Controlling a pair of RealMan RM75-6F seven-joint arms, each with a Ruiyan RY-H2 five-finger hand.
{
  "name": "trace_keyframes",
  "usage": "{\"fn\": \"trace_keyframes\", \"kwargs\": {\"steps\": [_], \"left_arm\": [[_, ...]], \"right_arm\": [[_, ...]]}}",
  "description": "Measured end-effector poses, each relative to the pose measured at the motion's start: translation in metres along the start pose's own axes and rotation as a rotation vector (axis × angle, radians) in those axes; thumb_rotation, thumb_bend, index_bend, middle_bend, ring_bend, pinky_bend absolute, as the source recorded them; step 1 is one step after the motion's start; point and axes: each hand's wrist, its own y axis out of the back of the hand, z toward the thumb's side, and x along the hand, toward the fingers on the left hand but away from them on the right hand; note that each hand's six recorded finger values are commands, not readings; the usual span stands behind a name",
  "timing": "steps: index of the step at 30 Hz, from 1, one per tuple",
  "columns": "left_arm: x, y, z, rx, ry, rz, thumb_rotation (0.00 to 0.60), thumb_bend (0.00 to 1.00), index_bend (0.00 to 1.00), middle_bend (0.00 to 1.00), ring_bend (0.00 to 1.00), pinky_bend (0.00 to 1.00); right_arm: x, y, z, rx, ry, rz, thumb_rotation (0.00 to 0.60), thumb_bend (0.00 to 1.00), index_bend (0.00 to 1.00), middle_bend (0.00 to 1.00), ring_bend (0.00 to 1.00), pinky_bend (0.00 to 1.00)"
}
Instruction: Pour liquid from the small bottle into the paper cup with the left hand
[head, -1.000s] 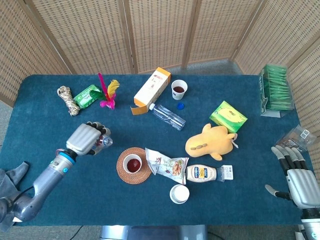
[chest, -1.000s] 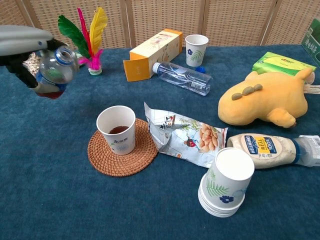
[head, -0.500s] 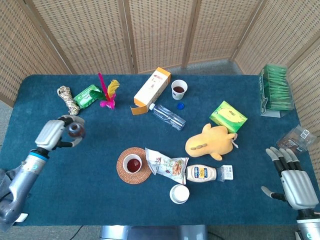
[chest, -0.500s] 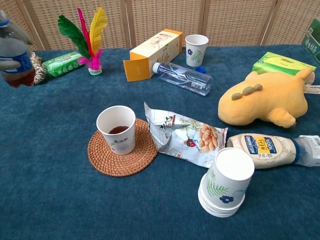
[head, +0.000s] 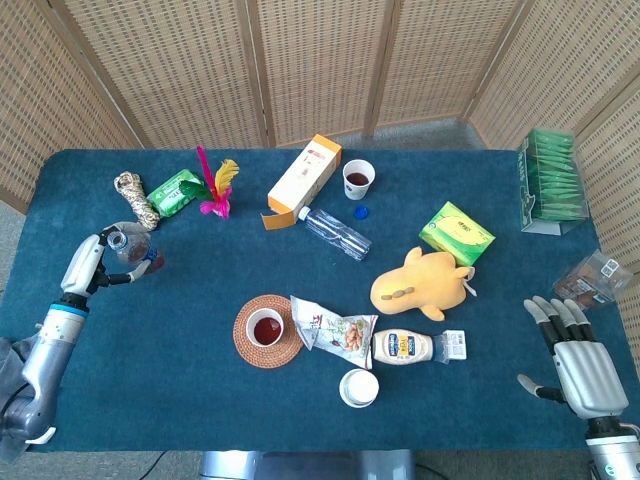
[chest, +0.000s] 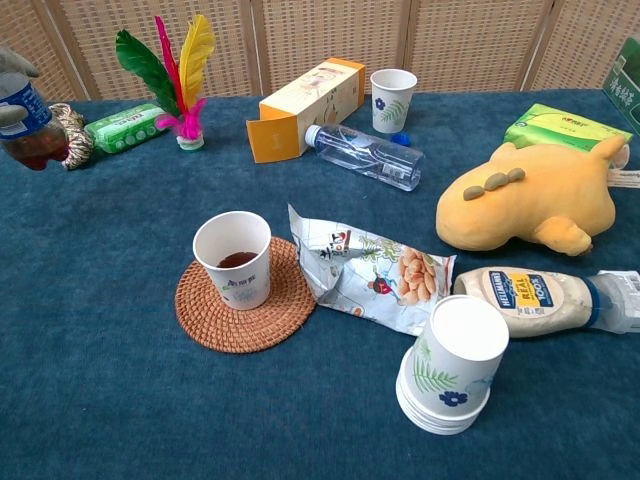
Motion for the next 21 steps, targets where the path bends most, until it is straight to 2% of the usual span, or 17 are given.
{"fn": "trace_keyframes", "kwargs": {"steps": [8, 21], "left_arm": [[0.012, -0.021, -0.007, -0.095, 0.029, -0.003, 0.600, 0.47, 0.54, 0.40, 0.25, 0.38], [0.024, -0.042, -0.029, -0.148, 0.090, -0.010, 0.600, 0.47, 0.54, 0.38, 0.24, 0.36]], "right_arm": [[0.000, 0.000, 0.000, 0.001, -0.001, 0.000, 0.600, 0.00, 0.00, 0.00, 0.00, 0.00], [-0.001, -0.001, -0.001, 0.003, -0.005, 0.006, 0.600, 0.00, 0.00, 0.00, 0.00, 0.00]]}}
